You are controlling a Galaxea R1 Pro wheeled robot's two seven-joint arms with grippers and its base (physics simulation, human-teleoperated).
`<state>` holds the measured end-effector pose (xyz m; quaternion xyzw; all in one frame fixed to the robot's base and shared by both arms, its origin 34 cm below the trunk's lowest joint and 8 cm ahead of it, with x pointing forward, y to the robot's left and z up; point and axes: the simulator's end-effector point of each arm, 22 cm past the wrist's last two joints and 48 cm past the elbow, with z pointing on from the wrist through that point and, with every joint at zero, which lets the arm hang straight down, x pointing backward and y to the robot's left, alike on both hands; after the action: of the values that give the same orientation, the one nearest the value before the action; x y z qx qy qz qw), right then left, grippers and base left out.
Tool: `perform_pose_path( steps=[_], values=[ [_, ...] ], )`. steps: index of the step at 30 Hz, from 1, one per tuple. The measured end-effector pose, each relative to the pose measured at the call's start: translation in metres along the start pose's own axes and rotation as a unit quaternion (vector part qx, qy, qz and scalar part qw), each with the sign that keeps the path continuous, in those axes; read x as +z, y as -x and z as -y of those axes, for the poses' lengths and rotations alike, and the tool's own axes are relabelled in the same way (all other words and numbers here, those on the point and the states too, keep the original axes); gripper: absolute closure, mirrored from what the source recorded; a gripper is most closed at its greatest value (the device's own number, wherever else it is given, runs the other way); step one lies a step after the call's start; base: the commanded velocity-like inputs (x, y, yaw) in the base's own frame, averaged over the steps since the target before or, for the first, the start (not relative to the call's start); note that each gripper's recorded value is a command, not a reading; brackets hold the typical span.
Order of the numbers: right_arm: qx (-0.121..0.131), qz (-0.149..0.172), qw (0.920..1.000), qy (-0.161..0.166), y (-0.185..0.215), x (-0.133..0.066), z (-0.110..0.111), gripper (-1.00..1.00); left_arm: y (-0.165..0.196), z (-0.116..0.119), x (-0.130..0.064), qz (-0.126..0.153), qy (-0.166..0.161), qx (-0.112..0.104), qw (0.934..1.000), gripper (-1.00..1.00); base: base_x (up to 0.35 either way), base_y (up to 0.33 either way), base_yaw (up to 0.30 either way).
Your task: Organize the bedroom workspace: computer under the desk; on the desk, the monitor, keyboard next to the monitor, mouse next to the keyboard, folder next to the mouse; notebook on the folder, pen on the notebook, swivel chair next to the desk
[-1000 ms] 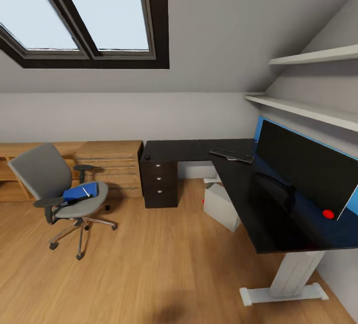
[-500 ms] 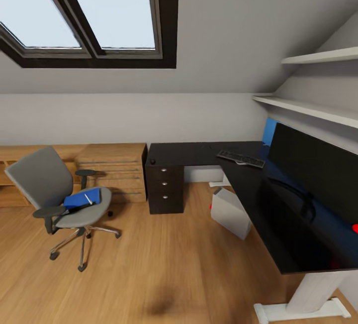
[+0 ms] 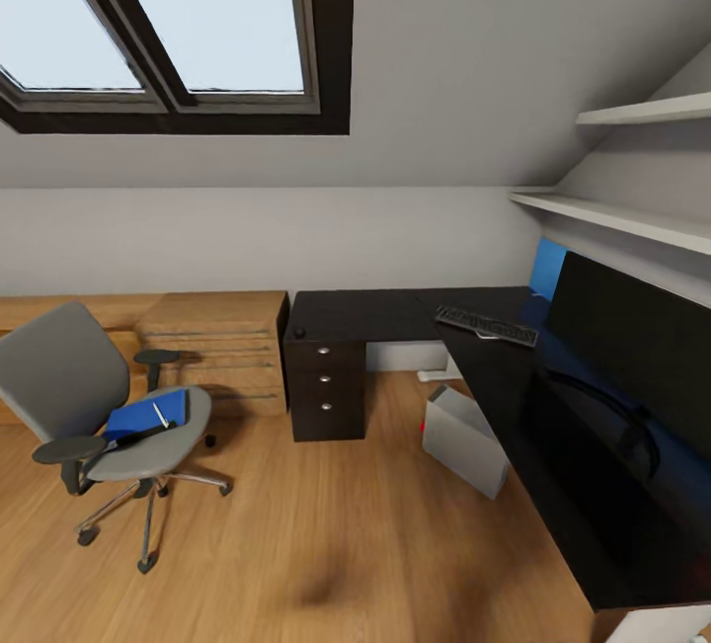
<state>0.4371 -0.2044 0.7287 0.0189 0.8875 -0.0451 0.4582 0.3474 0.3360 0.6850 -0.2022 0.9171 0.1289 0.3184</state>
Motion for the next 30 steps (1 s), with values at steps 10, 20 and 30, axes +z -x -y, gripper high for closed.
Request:
perform_pose_path(
  steps=[10,20,30],
  values=[
    [0.000,0.000,1.0000,0.000,0.0000,0.0000,0.0000,-1.00,-0.0001,-0.0001,0.0000,0.000,0.000,0.000,1.0000,-1.00,0.324,0.000,0.000],
    [-0.001,0.000,1.0000,0.000,0.0001,0.0000,-0.0002,-1.00,-0.0002,0.0003,-0.0001,0.000,0.000,0.000,1.0000,-1.00,0.324,0.000,0.000],
    [-0.001,0.000,1.0000,0.000,0.0001,0.0001,0.0001,-1.00,-0.0002,-0.0004,0.0000,0.000,0.001,0.000,1.0000,-1.00,0.324,0.000,0.019]
  ],
)
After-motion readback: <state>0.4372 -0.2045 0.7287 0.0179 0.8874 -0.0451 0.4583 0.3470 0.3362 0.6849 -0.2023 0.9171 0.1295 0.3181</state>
